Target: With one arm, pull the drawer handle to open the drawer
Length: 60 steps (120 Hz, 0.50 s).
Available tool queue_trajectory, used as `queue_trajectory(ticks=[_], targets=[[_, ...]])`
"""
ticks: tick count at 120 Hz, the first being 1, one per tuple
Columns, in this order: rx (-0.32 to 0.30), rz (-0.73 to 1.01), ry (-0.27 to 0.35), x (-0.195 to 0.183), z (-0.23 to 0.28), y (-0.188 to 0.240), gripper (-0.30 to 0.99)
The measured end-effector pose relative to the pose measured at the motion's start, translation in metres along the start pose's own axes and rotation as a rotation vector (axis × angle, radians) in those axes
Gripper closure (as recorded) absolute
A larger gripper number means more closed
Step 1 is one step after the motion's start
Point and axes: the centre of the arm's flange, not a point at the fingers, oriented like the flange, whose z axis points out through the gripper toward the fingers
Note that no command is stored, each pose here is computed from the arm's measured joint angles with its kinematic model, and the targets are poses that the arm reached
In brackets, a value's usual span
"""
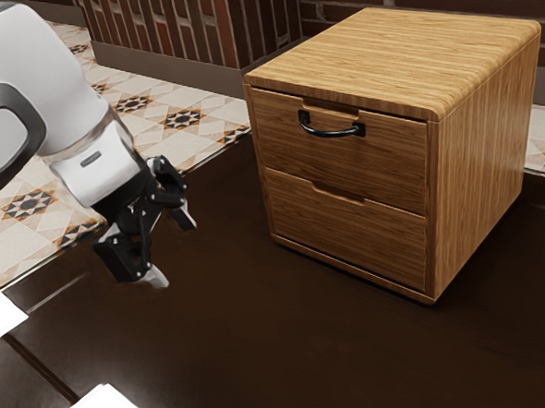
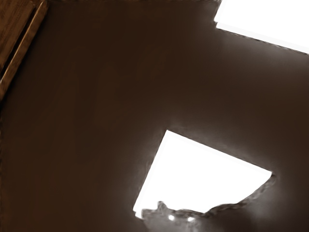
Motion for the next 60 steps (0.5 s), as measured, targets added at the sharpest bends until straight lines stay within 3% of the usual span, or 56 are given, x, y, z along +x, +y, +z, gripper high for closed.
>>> queue_trajectory(ticks=[14, 26, 46, 60], targets=[[0.069, 0.027, 0.002, 0.003, -0.001, -0.026, 0.00], [0.118, 0.103, 0.009, 0.040, -0.009, -0.043, 0.00], [0.152, 0.181, 0.003, 0.056, -0.011, -0.057, 0.00], [0.210, 0.236, -0.011, 0.069, -0.013, -0.071, 0.00]])
